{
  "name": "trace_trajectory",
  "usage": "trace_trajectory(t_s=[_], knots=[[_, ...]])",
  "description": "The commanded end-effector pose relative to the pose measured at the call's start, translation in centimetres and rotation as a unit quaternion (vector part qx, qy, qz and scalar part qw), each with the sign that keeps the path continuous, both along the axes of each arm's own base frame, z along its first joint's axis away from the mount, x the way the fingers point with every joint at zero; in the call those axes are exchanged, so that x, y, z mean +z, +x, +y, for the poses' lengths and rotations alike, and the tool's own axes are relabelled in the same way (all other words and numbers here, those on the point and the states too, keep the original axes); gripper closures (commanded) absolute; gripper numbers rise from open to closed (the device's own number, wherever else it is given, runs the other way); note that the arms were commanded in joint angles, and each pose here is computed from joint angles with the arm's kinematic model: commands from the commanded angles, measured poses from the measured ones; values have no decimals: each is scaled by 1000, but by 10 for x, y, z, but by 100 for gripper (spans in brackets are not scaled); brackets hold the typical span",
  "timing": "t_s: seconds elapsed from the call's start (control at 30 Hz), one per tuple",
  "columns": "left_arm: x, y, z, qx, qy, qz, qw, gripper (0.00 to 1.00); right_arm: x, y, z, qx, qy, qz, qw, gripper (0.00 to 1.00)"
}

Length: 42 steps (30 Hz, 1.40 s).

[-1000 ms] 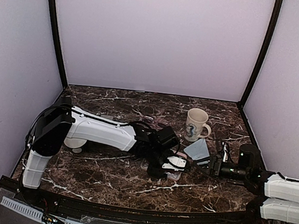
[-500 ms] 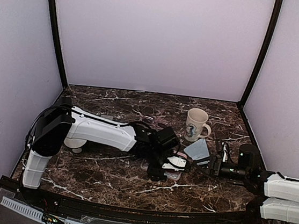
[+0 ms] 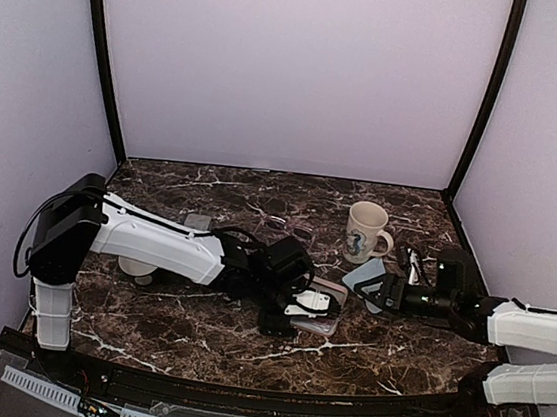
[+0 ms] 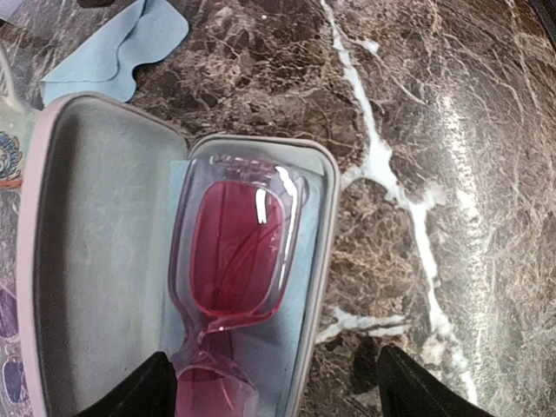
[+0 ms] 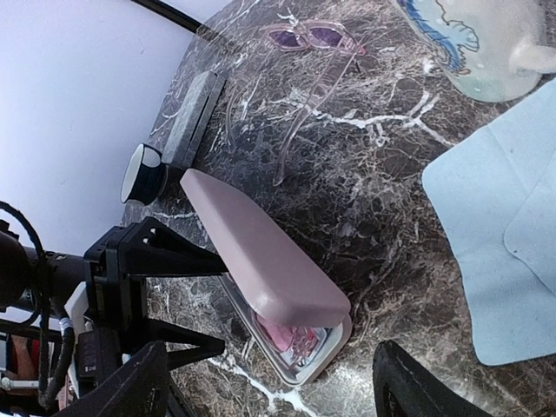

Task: Organize the sunglasses
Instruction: Adjust the sunglasses in the sunglasses case, then close the case with sunglasses at the center of the board.

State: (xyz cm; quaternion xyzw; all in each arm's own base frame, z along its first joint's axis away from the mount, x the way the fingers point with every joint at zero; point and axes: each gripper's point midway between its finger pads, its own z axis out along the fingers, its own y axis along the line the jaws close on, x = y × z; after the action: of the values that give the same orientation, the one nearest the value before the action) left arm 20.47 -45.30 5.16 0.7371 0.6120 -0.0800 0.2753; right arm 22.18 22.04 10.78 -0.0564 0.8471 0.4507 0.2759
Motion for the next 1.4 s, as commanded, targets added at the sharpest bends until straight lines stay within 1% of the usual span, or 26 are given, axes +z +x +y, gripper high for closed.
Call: trace_trajectory(t_s=[0.0, 0.13, 0.33, 0.47, 0.57, 0.73, 0.93, 1.03, 1.2, 1.37], knots=[[35, 7, 4, 31, -62, -26, 997, 18, 17, 20, 12, 12, -9, -37, 999, 18], [40, 13, 21, 74, -87, -41, 993, 17, 14, 33, 21, 27, -27, -35, 999, 18], [36, 16, 51, 153, -120, -11, 981, 14, 4, 43, 42, 61, -40, -22, 997, 22], [24, 17, 64, 189, -122, 19, 974, 13, -2, 44, 54, 83, -46, -16, 995, 25], [11, 21, 70, 212, -109, 39, 970, 12, -7, 42, 61, 96, -48, -10, 994, 26], [1, 28, 76, 241, -112, 58, 962, 13, -14, 39, 68, 108, -51, 0, 993, 31], [-12, 28, 68, 241, -108, 95, 960, 21, -15, 37, 70, 111, -48, 2, 993, 37], [-17, 26, 65, 238, -107, 107, 959, 23, -13, 36, 73, 112, -44, 1, 993, 40], [-21, 26, 61, 238, -108, 123, 958, 30, -14, 33, 75, 115, -44, 3, 992, 45], [-27, 23, 57, 238, -105, 139, 956, 42, -15, 30, 76, 115, -45, 3, 992, 51]])
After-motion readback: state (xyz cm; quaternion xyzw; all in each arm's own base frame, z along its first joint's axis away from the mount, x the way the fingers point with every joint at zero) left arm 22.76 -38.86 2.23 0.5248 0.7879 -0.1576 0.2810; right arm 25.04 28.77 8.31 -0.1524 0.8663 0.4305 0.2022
